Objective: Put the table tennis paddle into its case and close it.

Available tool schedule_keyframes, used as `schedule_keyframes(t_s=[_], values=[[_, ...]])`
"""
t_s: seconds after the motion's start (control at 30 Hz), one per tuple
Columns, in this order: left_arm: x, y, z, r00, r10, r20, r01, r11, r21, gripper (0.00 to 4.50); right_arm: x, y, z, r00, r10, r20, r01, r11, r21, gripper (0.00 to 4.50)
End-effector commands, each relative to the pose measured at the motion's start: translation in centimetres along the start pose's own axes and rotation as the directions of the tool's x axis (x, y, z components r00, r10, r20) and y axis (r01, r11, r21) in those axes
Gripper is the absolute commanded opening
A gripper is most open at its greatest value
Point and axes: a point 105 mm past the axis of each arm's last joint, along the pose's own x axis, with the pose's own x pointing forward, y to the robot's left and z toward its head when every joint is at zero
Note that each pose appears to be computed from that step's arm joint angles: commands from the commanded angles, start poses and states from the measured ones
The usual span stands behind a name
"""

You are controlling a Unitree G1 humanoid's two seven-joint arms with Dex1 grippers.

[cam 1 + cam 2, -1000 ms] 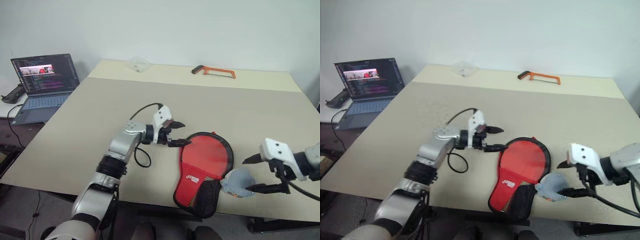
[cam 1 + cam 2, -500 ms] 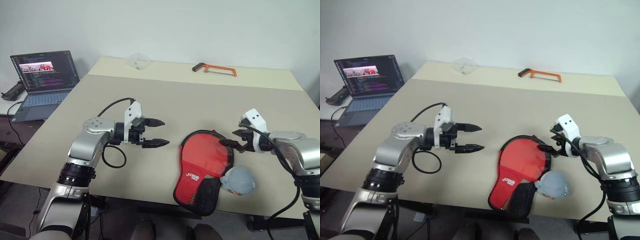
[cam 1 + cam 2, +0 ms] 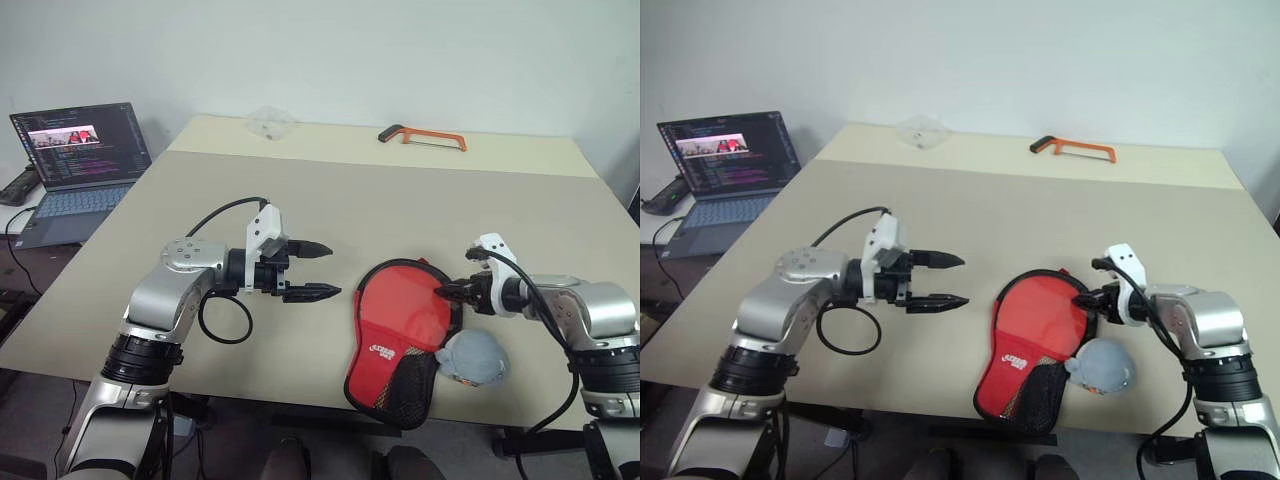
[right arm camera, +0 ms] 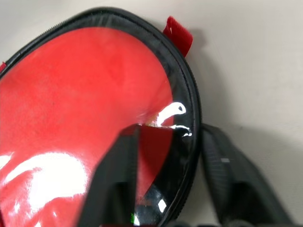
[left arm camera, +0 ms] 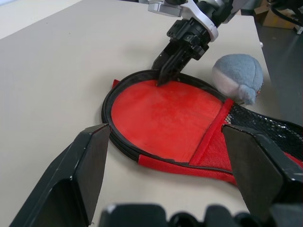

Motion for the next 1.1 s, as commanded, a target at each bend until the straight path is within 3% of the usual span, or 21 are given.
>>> schedule_keyframes(t_s=[0.03, 0.1, 0.6, 0.87, 0.97, 1.1], values=[[-0.2, 0.0, 0.9, 1.0, 0.013, 0.02, -0.014, 0.999, 0.043, 4.09, 0.2, 0.8, 2.4, 0.996, 0.019, 0.082, -0.013, 0.997, -0.075, 0.55], [-0.1, 0.0, 0.7, 1.0, 0.012, 0.008, -0.013, 0.999, 0.052, 4.09, 0.4, 1.2, 3.2, 0.994, 0.028, 0.109, -0.017, 0.994, -0.107, 0.04], [1.0, -0.5, 0.7, 1.0, -0.013, 0.015, 0.012, 0.998, 0.056, 4.09, 5.4, 3.0, 6.8, 0.985, 0.058, 0.161, -0.008, 0.955, -0.297, 0.04], [1.8, -0.7, 0.6, 0.999, -0.032, 0.013, 0.031, 0.998, 0.059, 4.09, 5.4, 2.9, 6.3, 0.991, 0.058, 0.122, -0.019, 0.953, -0.302, 0.04], [2.6, -0.1, 0.3, 1.0, -0.014, 0.019, 0.013, 0.998, 0.062, 4.09, 4.5, 3.5, 6.4, 0.987, 0.097, 0.128, -0.054, 0.951, -0.303, 0.65], [3.8, 1.0, 0.0, 0.999, 0.029, 0.026, -0.031, 0.998, 0.062, 4.09, 3.1, 4.5, 7.2, 0.98, 0.133, 0.15, -0.082, 0.949, -0.306, 1.96]])
